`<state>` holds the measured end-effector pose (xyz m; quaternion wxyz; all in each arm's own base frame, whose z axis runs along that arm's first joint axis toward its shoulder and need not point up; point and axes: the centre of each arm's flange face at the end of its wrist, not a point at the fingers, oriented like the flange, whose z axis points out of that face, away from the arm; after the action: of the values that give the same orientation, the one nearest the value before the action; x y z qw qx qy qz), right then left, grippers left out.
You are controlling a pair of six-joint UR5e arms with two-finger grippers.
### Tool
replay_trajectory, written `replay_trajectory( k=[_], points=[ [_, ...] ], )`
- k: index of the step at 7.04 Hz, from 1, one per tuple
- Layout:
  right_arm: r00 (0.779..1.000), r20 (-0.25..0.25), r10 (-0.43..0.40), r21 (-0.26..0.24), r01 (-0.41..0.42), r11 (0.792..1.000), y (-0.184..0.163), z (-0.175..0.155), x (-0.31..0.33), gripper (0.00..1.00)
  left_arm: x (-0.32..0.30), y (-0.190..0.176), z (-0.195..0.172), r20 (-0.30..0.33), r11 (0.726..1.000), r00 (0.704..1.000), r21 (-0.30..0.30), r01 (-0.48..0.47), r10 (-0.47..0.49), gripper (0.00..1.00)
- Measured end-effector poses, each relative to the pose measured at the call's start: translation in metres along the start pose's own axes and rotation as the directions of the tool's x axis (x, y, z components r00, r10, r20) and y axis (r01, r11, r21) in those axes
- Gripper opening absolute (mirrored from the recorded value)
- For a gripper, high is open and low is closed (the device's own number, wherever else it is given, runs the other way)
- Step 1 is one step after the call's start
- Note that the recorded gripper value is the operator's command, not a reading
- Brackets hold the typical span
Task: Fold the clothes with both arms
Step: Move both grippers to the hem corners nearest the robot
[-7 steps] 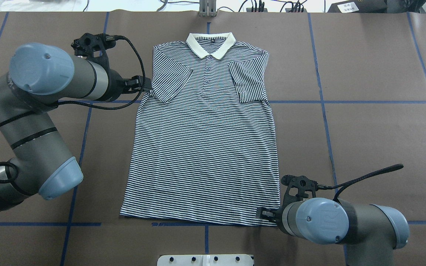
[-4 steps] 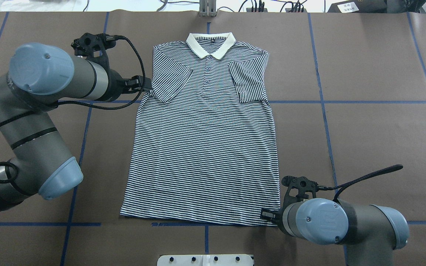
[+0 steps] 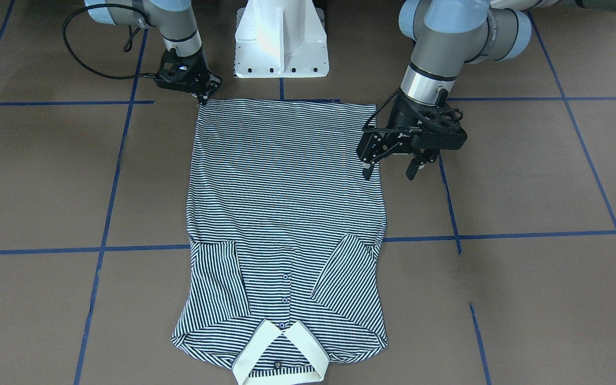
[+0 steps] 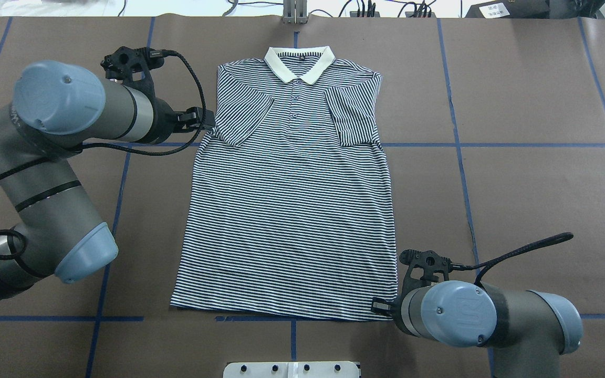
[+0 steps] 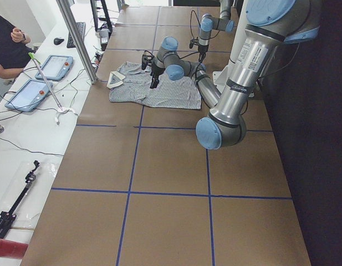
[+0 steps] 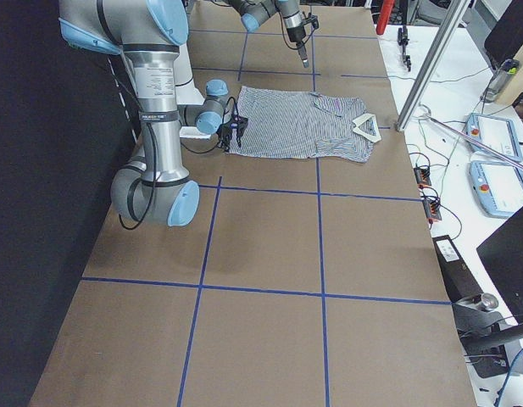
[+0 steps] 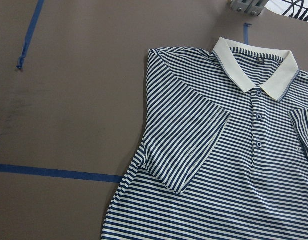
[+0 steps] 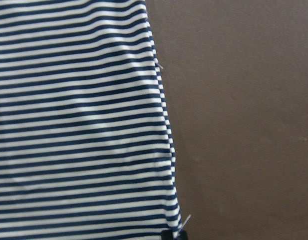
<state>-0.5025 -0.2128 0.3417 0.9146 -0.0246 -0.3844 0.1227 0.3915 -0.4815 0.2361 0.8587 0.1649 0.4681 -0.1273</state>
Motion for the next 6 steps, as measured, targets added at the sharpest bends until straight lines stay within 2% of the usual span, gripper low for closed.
replay_trajectory(
  k=[2, 3, 4, 6],
  points=[
    [1.0, 0.019, 0.004, 0.004, -0.004, 1.0, -0.003, -0.009, -0.002, 0.0, -0.007, 0.004, 0.001, 0.011, 1.0, 1.0, -0.021, 0.021, -0.021, 1.0],
    [0.999, 0.033, 0.01, 0.01, -0.01, 1.0, -0.007, -0.017, -0.004, 0.0, -0.018, 0.015, 0.002, 0.027, 0.995, 0.997, -0.064, 0.072, -0.07, 1.0],
    [0.999, 0.045, 0.018, 0.018, -0.019, 1.0, -0.014, -0.023, -0.006, 0.0, -0.028, 0.04, -0.003, 0.039, 0.986, 0.991, -0.103, 0.135, -0.131, 1.0],
    [0.998, 0.064, 0.023, 0.027, -0.024, 0.999, -0.023, -0.032, -0.008, 0.0, -0.036, 0.127, 0.001, 0.097, 0.958, 0.968, -0.152, 0.243, -0.23, 0.99]
  ],
)
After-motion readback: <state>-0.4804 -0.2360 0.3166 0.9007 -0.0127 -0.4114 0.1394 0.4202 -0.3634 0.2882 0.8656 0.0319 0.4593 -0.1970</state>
